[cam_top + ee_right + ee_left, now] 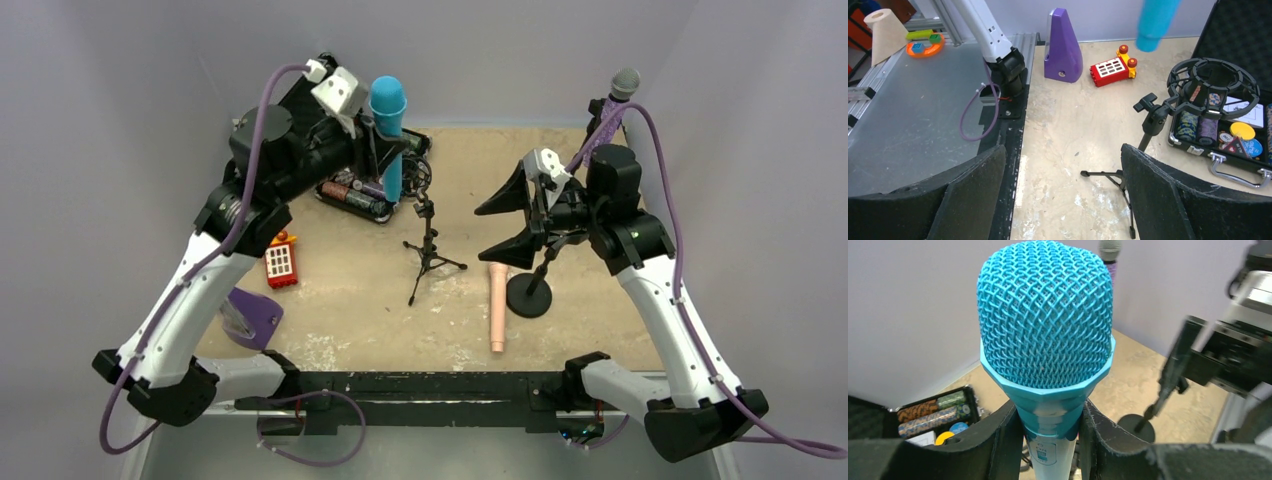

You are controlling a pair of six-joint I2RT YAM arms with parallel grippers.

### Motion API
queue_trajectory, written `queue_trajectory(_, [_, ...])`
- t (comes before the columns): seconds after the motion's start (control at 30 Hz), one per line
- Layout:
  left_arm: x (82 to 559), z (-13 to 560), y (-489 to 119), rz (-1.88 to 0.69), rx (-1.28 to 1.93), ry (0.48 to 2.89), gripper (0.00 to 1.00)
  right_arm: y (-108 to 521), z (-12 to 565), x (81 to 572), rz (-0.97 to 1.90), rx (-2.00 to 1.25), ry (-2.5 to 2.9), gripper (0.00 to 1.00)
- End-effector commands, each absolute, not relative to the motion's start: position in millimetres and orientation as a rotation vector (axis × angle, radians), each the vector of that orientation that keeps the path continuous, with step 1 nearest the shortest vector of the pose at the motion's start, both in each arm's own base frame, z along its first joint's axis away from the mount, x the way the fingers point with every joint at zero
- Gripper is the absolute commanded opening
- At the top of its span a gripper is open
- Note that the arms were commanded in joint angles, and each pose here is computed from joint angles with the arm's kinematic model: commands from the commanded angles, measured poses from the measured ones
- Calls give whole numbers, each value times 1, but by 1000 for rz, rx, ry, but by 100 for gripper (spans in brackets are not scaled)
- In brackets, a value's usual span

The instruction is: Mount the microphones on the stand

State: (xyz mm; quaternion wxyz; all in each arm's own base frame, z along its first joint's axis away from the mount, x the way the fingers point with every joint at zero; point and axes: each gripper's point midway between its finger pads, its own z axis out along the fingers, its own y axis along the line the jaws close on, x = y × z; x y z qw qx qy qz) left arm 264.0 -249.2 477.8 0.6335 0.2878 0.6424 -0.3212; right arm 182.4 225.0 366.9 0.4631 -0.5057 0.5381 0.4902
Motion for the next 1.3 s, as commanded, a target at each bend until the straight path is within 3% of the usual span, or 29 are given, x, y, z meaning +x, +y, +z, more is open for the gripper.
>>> queue_trajectory(0.0, [317,488,-244,-622,551,1462,0,222,366,183,1168,-1244,1311,89])
queue_trajectory(0.3, [353,498,-251,-640,483,1431,0,221,363,182,1177,-1243,1308,89])
queue_trajectory(0.67, [360,513,-248,-666,449,1387,0,222,363,184,1190,-1241,1315,88])
queue_trajectory(1.27, [366,418,-260,-682,546,1491,0,222,361,179,1197,-1250,1299,89])
